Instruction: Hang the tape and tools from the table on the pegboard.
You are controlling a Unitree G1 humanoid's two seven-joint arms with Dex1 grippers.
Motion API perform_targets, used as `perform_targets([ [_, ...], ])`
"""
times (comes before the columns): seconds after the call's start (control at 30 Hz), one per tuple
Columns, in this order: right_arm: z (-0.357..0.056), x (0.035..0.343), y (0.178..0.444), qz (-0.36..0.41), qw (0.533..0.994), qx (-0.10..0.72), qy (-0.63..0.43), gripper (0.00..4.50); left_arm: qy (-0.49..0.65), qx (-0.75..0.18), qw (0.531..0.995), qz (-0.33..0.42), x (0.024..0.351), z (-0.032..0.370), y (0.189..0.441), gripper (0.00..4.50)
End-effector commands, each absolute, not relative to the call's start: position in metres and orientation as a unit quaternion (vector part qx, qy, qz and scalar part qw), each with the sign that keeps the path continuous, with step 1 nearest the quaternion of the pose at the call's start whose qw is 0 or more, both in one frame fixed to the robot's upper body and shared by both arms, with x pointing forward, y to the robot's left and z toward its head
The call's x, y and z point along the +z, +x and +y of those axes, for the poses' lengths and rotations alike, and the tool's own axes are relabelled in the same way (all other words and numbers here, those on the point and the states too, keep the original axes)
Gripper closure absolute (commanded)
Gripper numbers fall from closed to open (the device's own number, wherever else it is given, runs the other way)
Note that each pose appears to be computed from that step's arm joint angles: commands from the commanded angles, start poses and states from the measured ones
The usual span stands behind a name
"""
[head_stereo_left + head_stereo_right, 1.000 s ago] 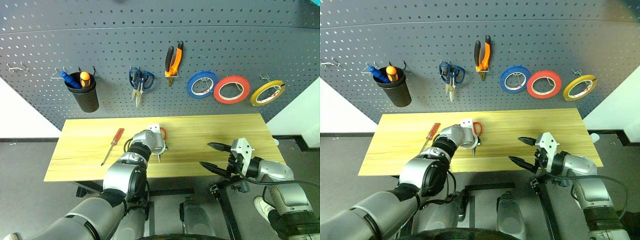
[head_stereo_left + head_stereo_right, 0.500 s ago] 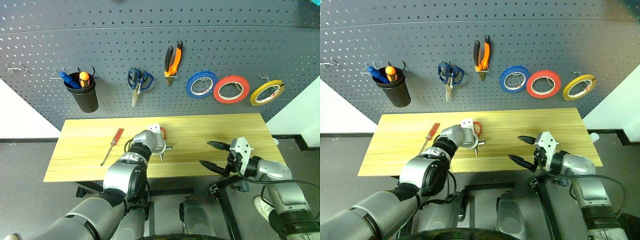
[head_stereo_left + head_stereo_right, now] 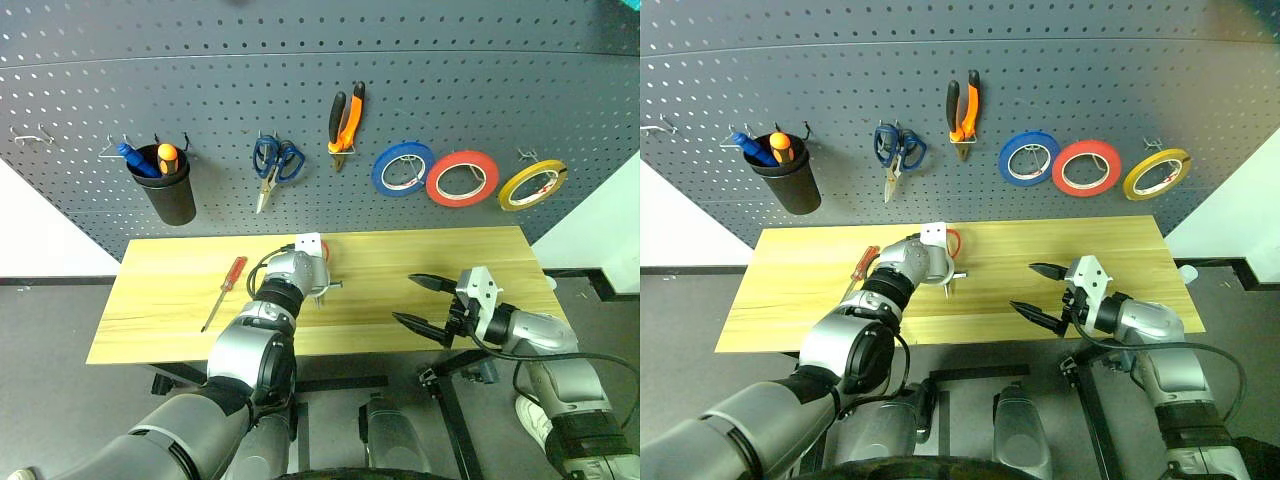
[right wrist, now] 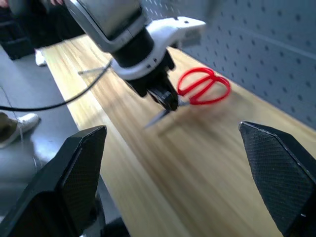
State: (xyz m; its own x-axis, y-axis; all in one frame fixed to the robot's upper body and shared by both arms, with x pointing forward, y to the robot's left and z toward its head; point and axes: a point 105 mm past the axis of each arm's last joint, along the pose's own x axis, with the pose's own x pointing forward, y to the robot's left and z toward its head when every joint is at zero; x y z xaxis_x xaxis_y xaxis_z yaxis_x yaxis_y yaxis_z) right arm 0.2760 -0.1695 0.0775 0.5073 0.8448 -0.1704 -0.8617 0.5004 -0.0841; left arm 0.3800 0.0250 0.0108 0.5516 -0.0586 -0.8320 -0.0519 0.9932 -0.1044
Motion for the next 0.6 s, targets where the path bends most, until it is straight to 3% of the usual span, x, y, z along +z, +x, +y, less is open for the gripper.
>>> perform_targets([
  [0.03,-0.158,0.093,0.279,0.021,0.855,0.513,-0.075,0.0,-0.048,-0.038,0.886,0.459,0.02,0.0,0.374,4.18],
  [0.2,-0.148,0.095,0.282,0.015,0.846,0.529,-0.068,0.0,-0.021,-0.07,0.919,0.389,0.022,0.02,0.386,4.18],
  [0.43,-0.143,0.098,0.281,0.01,0.838,0.543,-0.059,0.0,0.02,-0.145,0.937,0.318,0.025,0.036,0.376,4.18],
  [0.6,-0.141,0.113,0.282,-0.027,0.837,0.545,-0.04,0.0,0.04,-0.205,0.954,0.217,0.037,0.064,0.363,4.18],
])
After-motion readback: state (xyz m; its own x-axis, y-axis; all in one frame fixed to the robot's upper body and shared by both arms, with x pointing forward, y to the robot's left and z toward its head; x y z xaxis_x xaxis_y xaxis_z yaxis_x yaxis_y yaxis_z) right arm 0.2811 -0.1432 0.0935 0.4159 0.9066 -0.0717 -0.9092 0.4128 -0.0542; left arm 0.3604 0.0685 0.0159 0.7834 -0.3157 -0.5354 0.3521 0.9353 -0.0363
